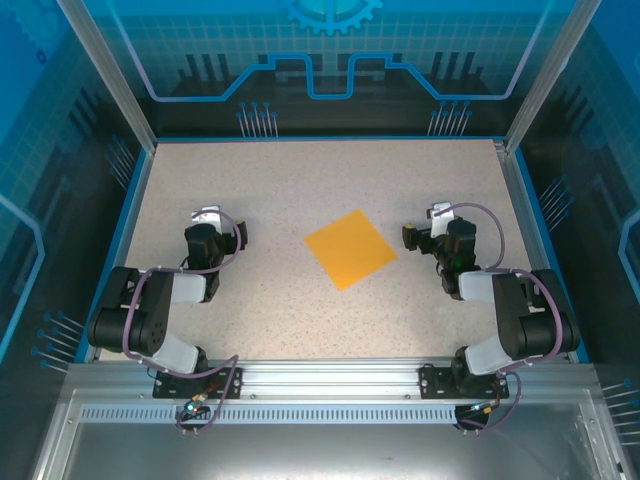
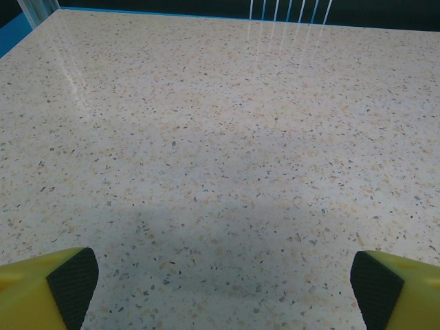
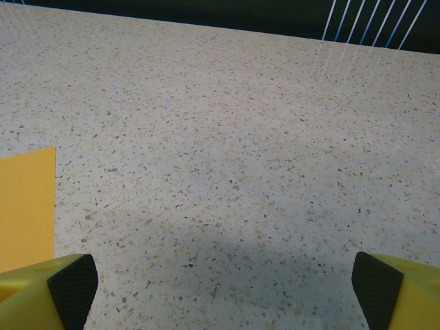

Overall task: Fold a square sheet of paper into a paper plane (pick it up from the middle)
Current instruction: Rotate the square sheet of paper at the center of the table.

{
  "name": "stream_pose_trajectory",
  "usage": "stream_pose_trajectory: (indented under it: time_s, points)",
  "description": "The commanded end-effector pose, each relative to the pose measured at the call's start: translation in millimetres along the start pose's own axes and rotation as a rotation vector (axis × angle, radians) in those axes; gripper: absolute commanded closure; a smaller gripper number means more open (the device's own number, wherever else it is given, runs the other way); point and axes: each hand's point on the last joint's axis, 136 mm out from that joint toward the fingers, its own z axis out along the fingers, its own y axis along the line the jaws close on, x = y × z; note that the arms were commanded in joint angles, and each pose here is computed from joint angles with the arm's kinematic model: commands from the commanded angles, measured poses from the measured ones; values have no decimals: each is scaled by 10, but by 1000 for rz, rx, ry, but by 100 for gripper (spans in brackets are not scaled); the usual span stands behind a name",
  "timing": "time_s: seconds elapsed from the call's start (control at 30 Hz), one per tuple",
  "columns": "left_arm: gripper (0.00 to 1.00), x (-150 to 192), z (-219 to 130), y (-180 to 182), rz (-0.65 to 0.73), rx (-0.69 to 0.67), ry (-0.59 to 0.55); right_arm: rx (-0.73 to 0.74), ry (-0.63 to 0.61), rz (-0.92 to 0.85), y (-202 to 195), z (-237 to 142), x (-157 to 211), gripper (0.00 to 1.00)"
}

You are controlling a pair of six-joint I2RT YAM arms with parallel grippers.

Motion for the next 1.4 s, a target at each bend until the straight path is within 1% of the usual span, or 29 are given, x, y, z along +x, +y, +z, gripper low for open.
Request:
stream_pose_trajectory:
  time_s: [0.0, 0.57, 0.67, 0.8, 0.9, 0.93, 1.0, 1.03, 1.13, 1.2, 1.23, 1.3, 1.37]
  points:
    - [1, -118, -2, -25, -20, 21, -41, 4, -10, -1, -54, 28, -56, 1]
    - [2, -114, -6, -26, -21, 22, -41, 4, -7, 0, -53, 28, -51, 1]
    - [2, -145, -16, -124, 2, 75, -26, 3, -8, -1, -51, 28, -53, 1]
    - [2, -287, -125, -125, -7, 75, 10, -20, -14, -32, 27, -12, -111, 1]
    - [1, -378, -318, -112, -45, 85, -16, 37, -2, -40, 22, -159, -242, 1]
    - [2, -443, -395, -90, -75, 79, -31, 41, 27, -7, 11, -221, -259, 1]
    - [1, -512, -514, -27, -143, 56, -26, 55, 86, 57, -22, -336, -324, 1]
    - [2, -552, -567, 3, -174, 45, -23, 50, 149, 92, -8, -407, -269, 1]
    - [2, -646, -685, 0, -241, 49, 21, 41, 240, 202, 34, -603, -376, 1]
    - [1, -679, -755, -20, -278, 56, 57, 56, 269, 323, 26, -673, -399, 1]
    - [1, -697, -805, -8, -308, 48, 71, 9, 276, 354, 106, -671, -384, 1]
    - [2, -714, -885, 12, -358, 36, 88, -132, 284, 396, 346, -656, -398, 1]
    - [2, -699, -953, 61, -412, 9, 96, -127, 294, 530, 380, -667, -477, 1]
